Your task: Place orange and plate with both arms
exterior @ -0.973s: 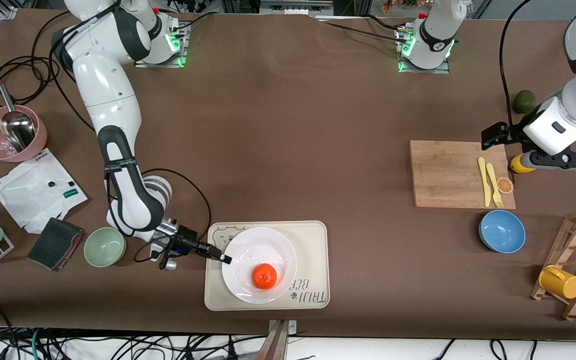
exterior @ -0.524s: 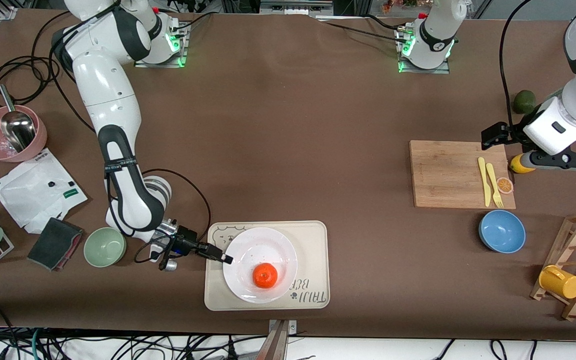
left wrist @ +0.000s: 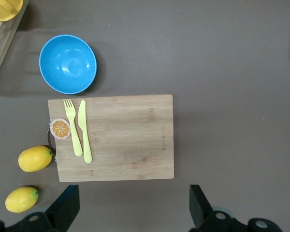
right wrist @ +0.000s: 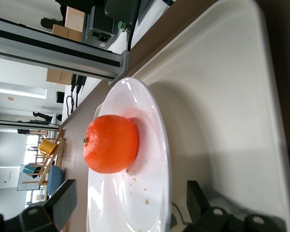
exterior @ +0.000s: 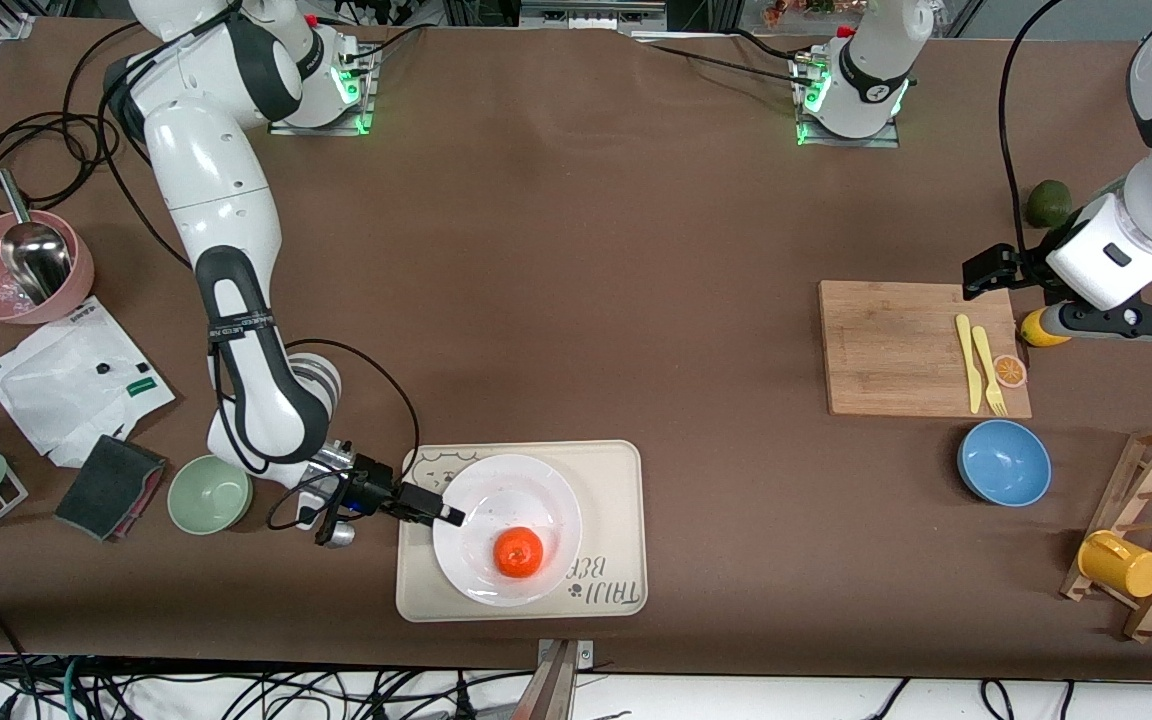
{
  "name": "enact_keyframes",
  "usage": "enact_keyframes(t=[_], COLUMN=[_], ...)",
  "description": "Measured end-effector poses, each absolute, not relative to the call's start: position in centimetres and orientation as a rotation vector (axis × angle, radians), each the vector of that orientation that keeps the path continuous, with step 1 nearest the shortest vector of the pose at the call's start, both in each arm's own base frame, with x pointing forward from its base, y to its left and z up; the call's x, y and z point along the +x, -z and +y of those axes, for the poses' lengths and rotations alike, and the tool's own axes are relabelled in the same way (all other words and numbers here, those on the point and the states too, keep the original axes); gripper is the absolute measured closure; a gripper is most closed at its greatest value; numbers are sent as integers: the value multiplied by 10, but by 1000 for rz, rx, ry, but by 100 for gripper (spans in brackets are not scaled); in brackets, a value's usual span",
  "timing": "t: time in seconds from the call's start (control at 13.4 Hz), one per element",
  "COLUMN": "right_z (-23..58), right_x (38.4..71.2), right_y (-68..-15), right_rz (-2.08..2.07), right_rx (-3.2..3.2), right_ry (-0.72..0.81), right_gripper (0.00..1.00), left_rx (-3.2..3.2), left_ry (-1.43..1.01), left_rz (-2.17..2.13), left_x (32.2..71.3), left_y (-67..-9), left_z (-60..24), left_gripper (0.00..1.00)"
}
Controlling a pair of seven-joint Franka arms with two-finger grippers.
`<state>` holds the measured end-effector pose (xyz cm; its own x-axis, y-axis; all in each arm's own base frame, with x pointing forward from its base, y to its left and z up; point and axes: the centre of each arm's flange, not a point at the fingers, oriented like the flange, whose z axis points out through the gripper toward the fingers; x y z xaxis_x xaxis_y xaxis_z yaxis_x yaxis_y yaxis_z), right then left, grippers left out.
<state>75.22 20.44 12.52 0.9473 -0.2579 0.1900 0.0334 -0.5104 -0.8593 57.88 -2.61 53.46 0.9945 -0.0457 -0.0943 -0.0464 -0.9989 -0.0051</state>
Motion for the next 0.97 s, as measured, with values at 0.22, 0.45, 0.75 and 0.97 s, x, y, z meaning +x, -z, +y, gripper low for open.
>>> enact_keyframes(t=[0.22,0.45,0.75,0.97], right_z=[203,203,202,203], right_x=[753,753,754,758], right_y=[-125,-125,-128,-136], right_rz=[155,155,121,90], right_rx=[-2085,-2085,-2109,-2121], right_ry=[362,362,368,383], right_gripper=[0,0,0,0], left_rx=[-3130,-3130,-3130,-3130], left_ry=[-148,-148,-148,-148], left_rz=[73,73,73,73], left_x=[579,579,579,579], left_y=[-535,-535,-535,-535], left_z=[-26,-26,-26,-27], left_gripper=[0,0,0,0])
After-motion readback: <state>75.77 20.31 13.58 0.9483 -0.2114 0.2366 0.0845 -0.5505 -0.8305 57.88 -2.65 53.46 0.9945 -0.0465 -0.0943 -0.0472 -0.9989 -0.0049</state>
